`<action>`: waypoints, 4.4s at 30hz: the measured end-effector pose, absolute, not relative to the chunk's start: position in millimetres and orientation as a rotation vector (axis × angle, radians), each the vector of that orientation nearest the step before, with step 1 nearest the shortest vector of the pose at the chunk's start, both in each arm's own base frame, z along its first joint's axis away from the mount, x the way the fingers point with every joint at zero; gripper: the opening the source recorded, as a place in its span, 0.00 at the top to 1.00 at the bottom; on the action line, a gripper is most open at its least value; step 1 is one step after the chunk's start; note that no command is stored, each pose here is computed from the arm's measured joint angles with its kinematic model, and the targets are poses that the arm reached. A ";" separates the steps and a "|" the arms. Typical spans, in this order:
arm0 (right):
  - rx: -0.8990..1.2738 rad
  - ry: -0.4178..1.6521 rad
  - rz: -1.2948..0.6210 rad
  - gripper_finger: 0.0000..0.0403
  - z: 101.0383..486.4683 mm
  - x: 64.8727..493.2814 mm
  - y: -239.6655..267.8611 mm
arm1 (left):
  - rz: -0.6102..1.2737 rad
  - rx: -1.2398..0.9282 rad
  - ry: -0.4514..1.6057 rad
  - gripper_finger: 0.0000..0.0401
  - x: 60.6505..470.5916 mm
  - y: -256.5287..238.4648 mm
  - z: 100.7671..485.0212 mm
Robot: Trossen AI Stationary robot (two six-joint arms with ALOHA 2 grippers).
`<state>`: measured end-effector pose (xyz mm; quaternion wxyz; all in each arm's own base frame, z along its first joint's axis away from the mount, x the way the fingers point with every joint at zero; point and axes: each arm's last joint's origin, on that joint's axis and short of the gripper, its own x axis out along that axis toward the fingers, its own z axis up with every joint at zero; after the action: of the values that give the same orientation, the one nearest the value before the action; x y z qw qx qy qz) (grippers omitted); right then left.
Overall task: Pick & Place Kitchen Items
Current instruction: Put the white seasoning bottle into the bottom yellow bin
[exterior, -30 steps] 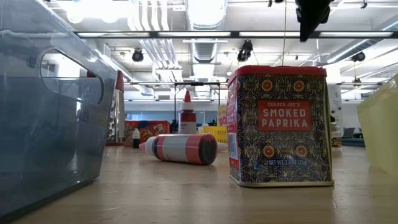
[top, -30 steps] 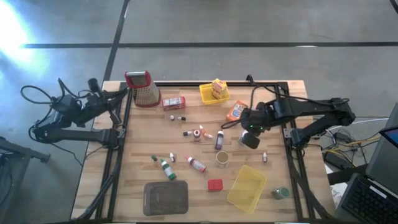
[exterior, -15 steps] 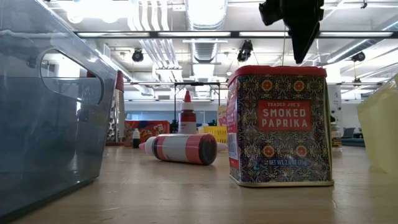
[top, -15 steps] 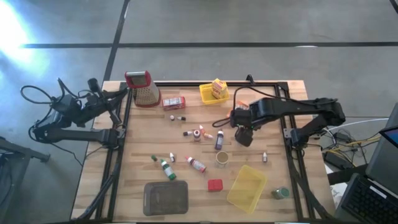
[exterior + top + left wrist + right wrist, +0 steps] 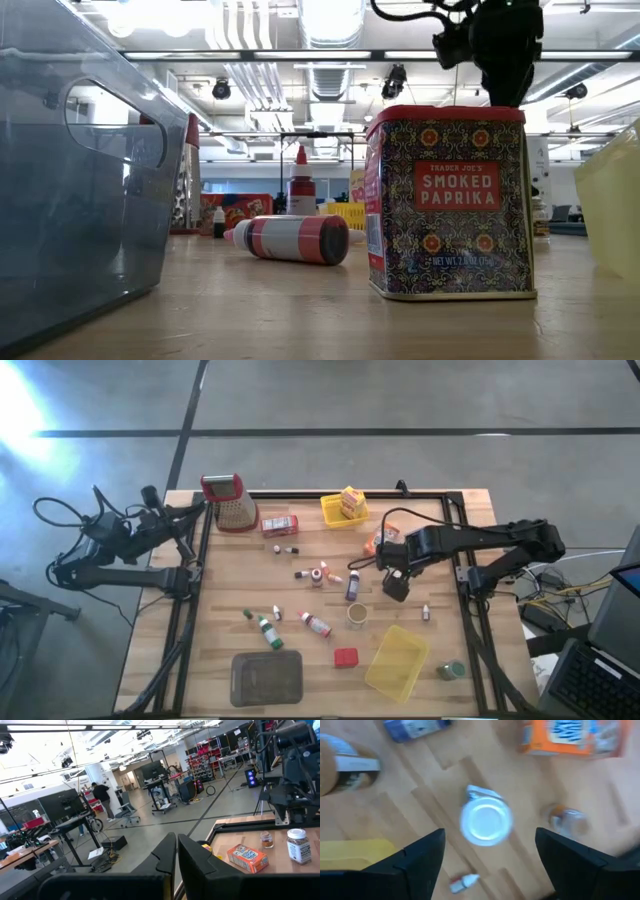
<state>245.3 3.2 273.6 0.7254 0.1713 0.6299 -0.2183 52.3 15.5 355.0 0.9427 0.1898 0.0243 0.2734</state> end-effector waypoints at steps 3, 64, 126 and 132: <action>0.385 1.384 -0.474 0.22 264.9 244.3 2.9 | 0.557 0.387 0.050 0.94 52.3 15.5 354.9; 0.430 1.404 -0.469 0.45 209.3 235.7 -15.5 | 0.558 0.387 0.050 0.94 52.3 15.6 354.9; 0.530 1.282 -0.247 0.49 275.9 220.5 136.1 | 0.557 0.387 0.050 0.94 52.3 15.5 354.9; 0.538 1.288 -0.248 0.49 259.4 220.0 136.0 | 0.557 0.387 0.050 0.94 52.3 15.5 354.9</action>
<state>220.0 136.0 259.4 0.7592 0.2470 0.5913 -0.1139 52.3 15.5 354.9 0.9427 0.1898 0.0244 0.2731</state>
